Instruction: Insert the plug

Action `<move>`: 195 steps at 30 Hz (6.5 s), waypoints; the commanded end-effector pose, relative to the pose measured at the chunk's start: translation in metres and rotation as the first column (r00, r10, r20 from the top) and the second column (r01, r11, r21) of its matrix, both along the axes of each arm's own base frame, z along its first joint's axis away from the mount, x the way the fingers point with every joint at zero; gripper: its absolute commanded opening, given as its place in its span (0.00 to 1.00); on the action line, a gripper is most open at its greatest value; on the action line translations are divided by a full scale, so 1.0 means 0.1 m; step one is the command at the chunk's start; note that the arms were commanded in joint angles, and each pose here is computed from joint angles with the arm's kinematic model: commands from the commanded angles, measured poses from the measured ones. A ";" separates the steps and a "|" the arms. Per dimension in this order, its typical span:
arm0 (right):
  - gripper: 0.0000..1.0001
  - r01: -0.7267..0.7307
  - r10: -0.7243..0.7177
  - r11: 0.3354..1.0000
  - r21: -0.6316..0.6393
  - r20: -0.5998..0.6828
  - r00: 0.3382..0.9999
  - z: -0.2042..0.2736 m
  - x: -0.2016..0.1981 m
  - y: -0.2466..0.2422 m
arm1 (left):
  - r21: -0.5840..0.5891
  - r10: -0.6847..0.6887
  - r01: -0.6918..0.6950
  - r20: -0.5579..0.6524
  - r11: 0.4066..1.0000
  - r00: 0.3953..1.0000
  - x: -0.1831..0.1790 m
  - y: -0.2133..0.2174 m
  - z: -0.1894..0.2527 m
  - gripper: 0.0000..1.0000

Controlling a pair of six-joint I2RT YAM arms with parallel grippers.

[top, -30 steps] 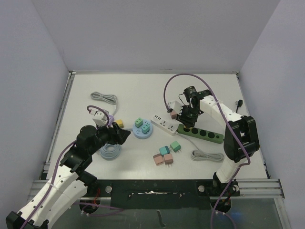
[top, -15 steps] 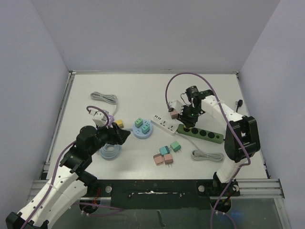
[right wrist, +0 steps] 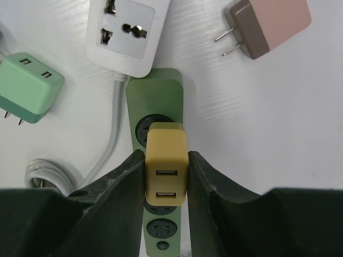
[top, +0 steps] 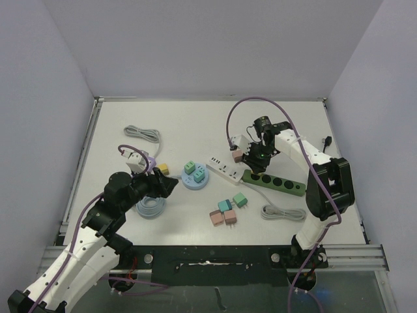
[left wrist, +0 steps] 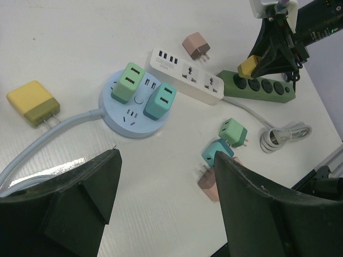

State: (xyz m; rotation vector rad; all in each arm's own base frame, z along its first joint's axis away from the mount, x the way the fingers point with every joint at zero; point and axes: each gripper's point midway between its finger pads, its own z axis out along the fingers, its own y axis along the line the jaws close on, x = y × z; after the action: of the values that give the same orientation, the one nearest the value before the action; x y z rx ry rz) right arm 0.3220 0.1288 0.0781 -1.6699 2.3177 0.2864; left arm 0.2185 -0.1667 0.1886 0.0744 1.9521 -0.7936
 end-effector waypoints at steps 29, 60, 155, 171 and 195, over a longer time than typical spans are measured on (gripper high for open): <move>0.00 -0.077 0.067 0.981 -0.179 -0.061 0.996 -0.88 -0.29 -0.51 | -0.026 0.017 -0.015 0.102 1.000 0.995 0.06 0.03 0.26 0.68; 0.38 -0.077 0.076 0.997 0.002 0.164 0.983 -0.03 -0.04 -0.11 | -0.020 0.018 -0.016 0.068 1.000 0.998 0.07 0.01 0.19 0.68; 0.70 0.814 -0.840 0.539 0.218 0.219 0.497 -0.19 1.03 0.60 | -0.006 0.062 -0.062 0.039 0.998 0.997 0.19 0.03 0.18 0.68; 0.35 0.850 -0.910 0.411 0.329 0.088 0.405 -0.12 1.05 0.69 | -0.046 0.042 -0.042 0.006 0.998 0.999 0.20 -0.07 0.21 0.68; 0.36 0.819 -0.728 -0.201 0.538 -0.641 0.243 1.53 -0.11 1.81 | -0.275 -0.016 0.088 0.255 0.957 0.967 0.47 -0.95 0.82 0.69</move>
State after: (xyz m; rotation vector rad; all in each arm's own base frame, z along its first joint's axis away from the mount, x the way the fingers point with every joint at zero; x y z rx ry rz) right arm 0.3204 0.2890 0.1869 0.3852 2.2017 0.7728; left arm 0.2514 -0.2462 0.2097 0.0798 1.8414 -1.0096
